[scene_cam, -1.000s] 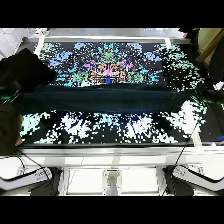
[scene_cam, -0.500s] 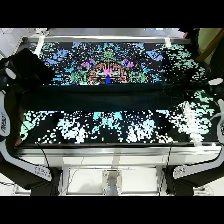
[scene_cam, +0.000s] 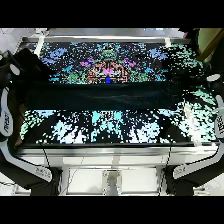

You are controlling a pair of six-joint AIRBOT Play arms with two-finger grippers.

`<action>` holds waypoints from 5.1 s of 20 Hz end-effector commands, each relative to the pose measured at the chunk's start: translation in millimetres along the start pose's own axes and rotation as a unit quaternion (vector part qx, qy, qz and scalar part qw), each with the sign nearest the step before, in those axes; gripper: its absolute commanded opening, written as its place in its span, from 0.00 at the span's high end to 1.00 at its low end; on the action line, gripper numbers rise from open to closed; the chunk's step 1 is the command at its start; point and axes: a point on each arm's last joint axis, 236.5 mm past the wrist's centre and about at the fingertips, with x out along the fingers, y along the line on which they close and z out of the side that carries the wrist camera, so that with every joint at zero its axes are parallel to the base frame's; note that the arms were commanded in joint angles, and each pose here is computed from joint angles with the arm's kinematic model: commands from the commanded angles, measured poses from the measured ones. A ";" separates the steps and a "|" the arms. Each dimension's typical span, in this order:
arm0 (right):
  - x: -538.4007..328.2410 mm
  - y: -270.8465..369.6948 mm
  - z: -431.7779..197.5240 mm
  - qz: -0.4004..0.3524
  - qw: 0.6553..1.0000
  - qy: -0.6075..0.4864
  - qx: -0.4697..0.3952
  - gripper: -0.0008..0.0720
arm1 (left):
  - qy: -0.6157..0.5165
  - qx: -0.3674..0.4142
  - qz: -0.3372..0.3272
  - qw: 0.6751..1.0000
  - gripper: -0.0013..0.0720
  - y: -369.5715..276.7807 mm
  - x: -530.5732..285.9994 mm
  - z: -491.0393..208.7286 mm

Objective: Fold the clothes and pants, and hang the long-sleeved shirts on hangers.

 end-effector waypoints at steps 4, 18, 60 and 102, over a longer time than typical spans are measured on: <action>-62.5 -53.0 -14.6 -0.088 0.985 0.126 -0.074 0.33 | -0.108 0.105 -0.085 0.985 0.02 -106.9 -113.1 49.0; -4.5 -77.0 -62.6 0.108 0.970 0.219 -0.022 0.05 | -0.073 0.500 -0.214 0.836 0.02 -347.4 -119.0 -169.6; -56.4 317.7 -211.0 0.275 0.872 0.293 -0.280 0.94 | -0.020 0.495 -0.221 0.840 0.96 -345.1 -137.4 -196.3; 93.5 190.5 -291.6 0.188 0.900 0.382 -0.094 0.15 | 0.055 0.319 -0.044 0.945 0.96 -119.7 -148.7 -49.7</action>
